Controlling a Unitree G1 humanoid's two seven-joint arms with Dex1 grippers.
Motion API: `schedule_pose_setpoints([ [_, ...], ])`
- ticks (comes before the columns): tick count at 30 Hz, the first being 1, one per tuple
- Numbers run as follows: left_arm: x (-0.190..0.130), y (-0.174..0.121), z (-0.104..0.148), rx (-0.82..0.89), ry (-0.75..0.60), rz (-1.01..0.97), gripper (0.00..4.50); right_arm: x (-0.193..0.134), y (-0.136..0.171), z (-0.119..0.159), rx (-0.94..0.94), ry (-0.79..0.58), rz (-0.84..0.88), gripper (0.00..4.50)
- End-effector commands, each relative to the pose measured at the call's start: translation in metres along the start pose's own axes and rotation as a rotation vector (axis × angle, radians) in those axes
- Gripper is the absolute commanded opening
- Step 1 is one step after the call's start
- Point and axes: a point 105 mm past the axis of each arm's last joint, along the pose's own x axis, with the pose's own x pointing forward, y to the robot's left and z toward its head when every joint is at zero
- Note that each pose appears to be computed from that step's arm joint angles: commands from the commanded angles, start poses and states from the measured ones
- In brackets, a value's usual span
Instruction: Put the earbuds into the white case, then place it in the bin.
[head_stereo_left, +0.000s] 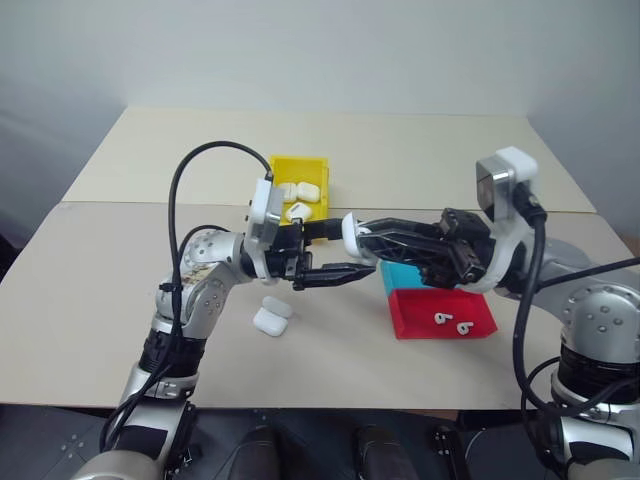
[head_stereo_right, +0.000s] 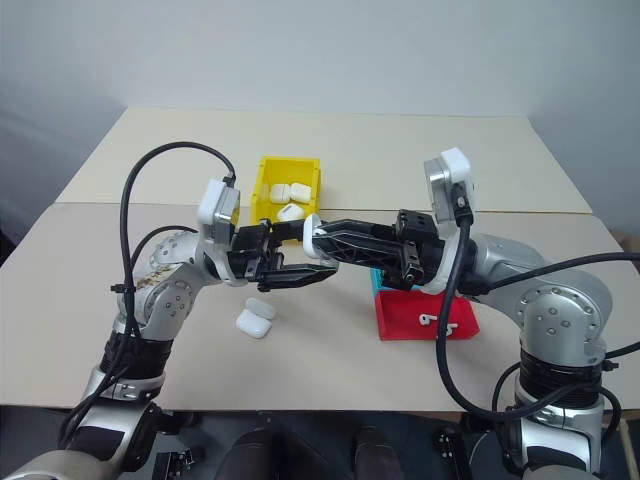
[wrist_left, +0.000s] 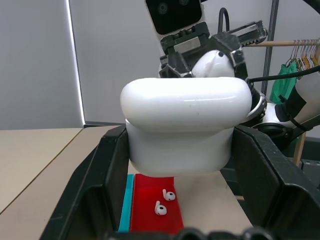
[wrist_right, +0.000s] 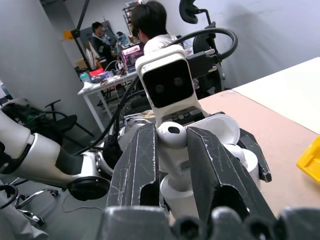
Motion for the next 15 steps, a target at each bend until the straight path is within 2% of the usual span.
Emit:
schedule_pose_setpoints([
  [1,0.0,0.001,0.013,0.055,-0.027,-0.014,2.78,-0.002,0.002,0.007,-0.041,-0.02,-0.001,0.66],
  [15,0.003,0.0,0.012,0.061,-0.029,-0.001,2.78,-0.005,0.003,-0.009,-0.055,0.043,-0.01,0.66],
])
